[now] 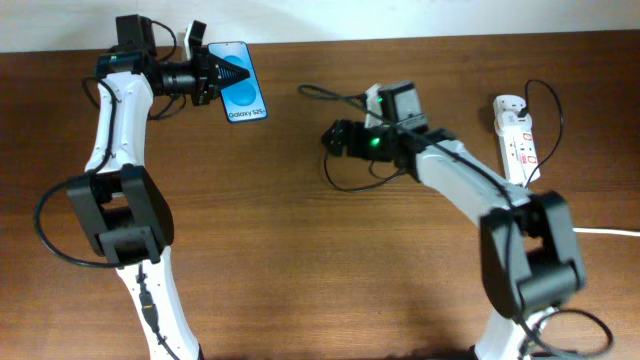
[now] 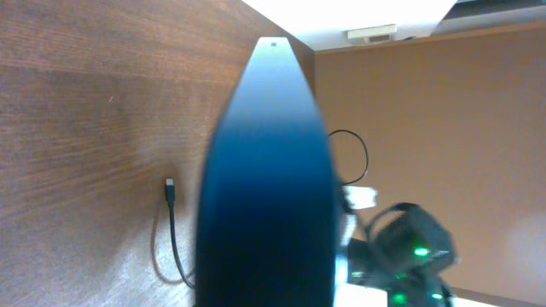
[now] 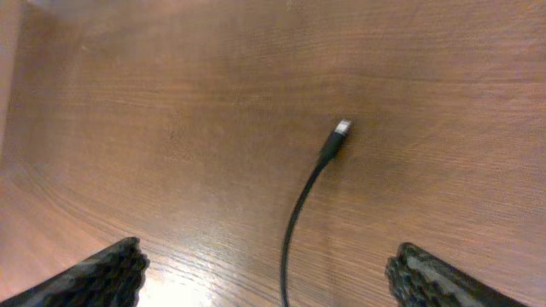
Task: Plug charger to phone and switch on socket
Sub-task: 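Lower the right gripper onto the black cable's plug and grasp it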
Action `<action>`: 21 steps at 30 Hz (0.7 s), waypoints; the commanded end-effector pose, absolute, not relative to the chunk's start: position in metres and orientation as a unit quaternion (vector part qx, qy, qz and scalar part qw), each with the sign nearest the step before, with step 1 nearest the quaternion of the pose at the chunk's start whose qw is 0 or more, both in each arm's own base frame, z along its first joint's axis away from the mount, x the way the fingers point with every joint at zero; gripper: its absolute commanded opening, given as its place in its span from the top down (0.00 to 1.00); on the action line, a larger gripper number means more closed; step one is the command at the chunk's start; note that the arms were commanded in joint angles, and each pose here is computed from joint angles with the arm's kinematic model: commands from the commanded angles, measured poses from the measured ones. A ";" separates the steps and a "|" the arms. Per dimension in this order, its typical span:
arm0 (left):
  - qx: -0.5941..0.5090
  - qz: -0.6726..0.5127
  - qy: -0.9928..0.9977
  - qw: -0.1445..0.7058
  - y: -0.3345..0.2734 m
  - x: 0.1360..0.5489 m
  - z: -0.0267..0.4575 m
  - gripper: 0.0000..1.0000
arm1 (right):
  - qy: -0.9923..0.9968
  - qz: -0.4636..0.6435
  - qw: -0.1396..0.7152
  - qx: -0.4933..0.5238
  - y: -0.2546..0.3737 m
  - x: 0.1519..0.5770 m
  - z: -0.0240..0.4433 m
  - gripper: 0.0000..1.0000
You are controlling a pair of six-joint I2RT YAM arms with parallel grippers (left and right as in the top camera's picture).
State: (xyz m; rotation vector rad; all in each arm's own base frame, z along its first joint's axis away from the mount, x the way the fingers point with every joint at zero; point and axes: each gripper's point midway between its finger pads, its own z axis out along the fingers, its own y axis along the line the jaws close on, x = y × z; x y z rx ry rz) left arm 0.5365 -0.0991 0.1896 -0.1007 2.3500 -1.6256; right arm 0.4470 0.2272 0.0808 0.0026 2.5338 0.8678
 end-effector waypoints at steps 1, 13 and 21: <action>-0.052 -0.550 0.824 0.127 -0.100 0.536 0.180 1.00 | 0.922 0.337 0.181 0.051 0.238 0.446 0.050 0.11; -0.066 -0.510 0.852 0.100 -0.097 0.524 0.160 1.00 | 0.922 0.335 0.180 0.074 0.247 0.452 0.029 0.36; -0.036 -0.530 0.842 0.093 -0.119 0.517 0.167 1.00 | 0.917 0.343 0.187 0.080 0.250 0.460 0.015 0.51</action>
